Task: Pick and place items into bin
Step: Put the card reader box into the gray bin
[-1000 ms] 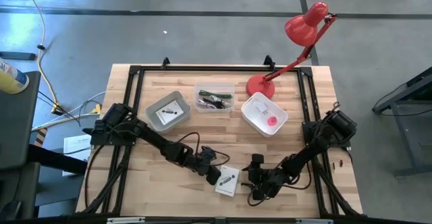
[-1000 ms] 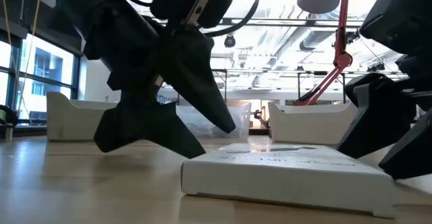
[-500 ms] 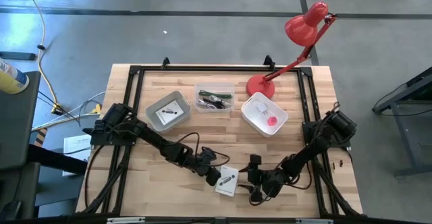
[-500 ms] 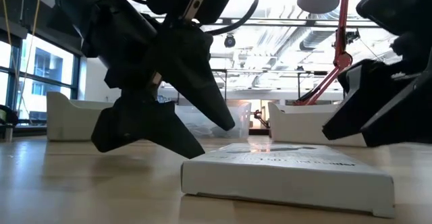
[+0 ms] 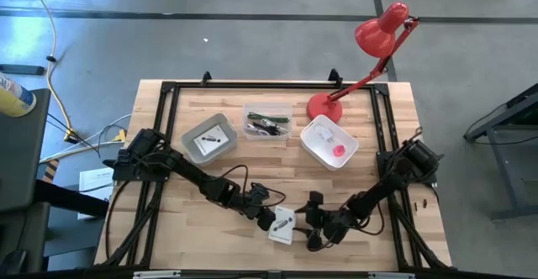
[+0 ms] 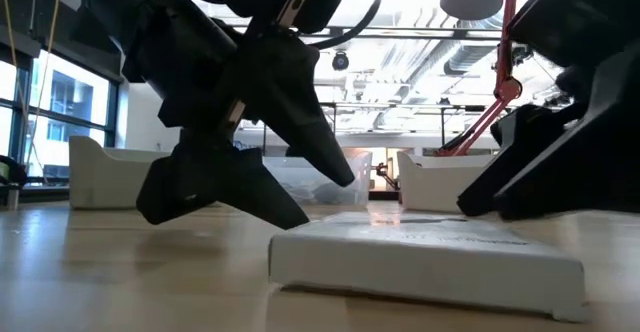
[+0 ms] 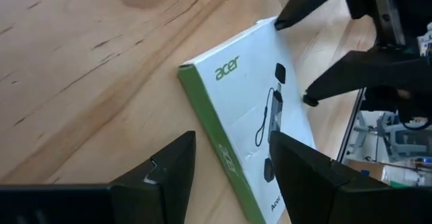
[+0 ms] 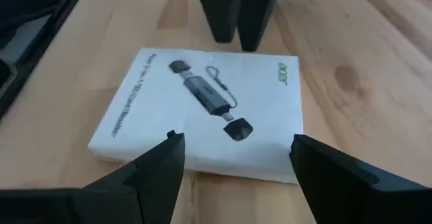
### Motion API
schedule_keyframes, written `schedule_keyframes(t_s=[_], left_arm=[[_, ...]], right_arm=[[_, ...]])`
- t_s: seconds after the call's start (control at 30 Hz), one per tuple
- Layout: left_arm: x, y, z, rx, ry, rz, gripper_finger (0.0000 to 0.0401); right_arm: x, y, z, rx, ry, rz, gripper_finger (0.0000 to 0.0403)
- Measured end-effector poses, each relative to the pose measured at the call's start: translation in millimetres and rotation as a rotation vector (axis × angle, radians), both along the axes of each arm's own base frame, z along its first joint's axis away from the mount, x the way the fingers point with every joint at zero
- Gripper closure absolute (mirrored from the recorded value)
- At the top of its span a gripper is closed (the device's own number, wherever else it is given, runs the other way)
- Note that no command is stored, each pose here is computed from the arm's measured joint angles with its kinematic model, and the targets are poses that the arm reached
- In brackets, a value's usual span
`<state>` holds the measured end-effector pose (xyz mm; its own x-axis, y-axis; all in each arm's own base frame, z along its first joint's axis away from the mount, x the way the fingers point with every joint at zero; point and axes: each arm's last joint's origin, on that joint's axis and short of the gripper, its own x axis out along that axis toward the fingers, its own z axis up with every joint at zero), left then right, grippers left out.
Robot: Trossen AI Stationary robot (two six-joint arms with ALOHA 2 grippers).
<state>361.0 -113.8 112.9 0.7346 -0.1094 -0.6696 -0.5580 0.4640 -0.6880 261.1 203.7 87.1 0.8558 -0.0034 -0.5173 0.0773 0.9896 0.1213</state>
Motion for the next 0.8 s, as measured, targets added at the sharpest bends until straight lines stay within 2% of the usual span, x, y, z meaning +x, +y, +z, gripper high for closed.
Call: schedule_keyframes(t_s=[0.3,0.6,0.8], left_arm=[[-5,-15,0,-0.066,0.011,0.033,0.0222],[-12,-25,-2,-0.075,0.040,0.109,0.0222],[-12,-24,-2,-0.076,0.037,0.121,0.0222]], right_arm=[[-1,3,-14,-0.007,0.011,-0.025,0.0144],[-3,1,-20,-0.050,0.036,-0.021,0.0144],[-6,5,-28,-0.035,0.025,-0.048,0.0144]])
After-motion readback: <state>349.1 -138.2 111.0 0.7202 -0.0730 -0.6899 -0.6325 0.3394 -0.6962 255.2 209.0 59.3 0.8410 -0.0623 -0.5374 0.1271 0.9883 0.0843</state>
